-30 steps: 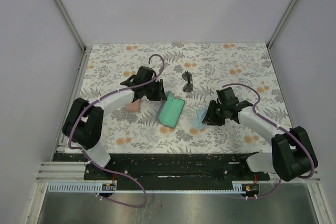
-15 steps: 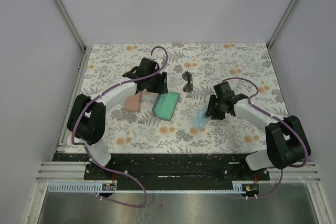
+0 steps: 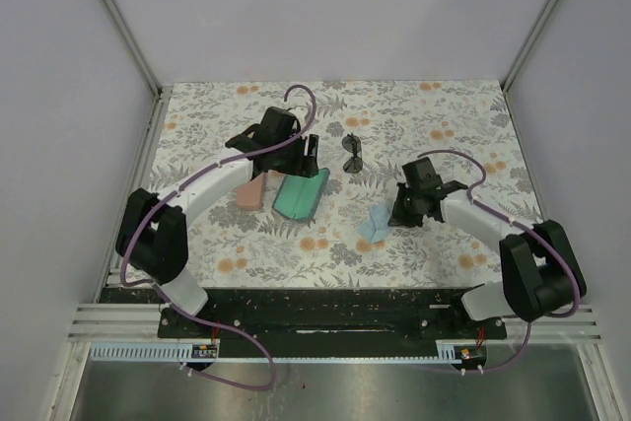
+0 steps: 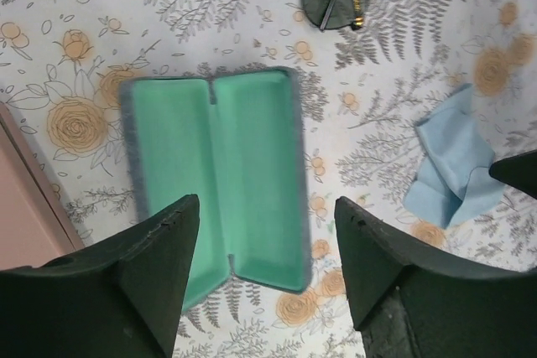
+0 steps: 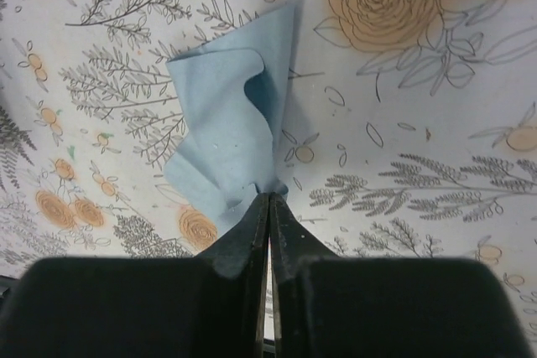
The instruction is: Organize the sunglasses
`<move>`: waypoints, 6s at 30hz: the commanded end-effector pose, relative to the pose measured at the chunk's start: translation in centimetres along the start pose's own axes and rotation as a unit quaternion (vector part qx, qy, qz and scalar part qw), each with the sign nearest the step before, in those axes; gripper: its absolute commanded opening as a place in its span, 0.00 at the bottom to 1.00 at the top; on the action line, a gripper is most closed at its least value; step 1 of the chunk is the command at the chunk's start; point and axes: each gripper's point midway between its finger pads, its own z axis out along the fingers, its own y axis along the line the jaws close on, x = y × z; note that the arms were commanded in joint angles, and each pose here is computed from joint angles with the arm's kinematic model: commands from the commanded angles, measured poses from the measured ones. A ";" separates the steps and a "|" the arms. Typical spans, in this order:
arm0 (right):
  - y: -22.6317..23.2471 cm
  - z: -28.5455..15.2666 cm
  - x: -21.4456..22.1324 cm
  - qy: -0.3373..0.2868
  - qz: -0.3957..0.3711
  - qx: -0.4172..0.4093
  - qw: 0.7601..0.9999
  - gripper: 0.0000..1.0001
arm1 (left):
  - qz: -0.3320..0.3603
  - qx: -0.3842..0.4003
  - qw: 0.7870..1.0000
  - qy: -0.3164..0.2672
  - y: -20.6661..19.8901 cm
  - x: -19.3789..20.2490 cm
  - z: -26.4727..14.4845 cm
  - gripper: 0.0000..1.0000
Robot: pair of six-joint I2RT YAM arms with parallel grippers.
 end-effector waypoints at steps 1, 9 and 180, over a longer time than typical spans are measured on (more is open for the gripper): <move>-0.7 -2.2 0.3 -0.027 0.007 -0.002 1.000 0.07 | 0.031 0.000 0.998 -0.054 -2.6 -2.6 -3.8 0.69; -3.7 -3.9 2.8 -0.049 0.091 0.037 0.994 0.15 | 0.072 0.059 0.995 -0.026 -9.9 1.1 -3.7 0.67; 6.3 5.8 -7.3 -0.042 -0.123 0.054 0.990 0.00 | 0.074 0.046 0.996 0.021 -6.0 3.9 5.5 0.00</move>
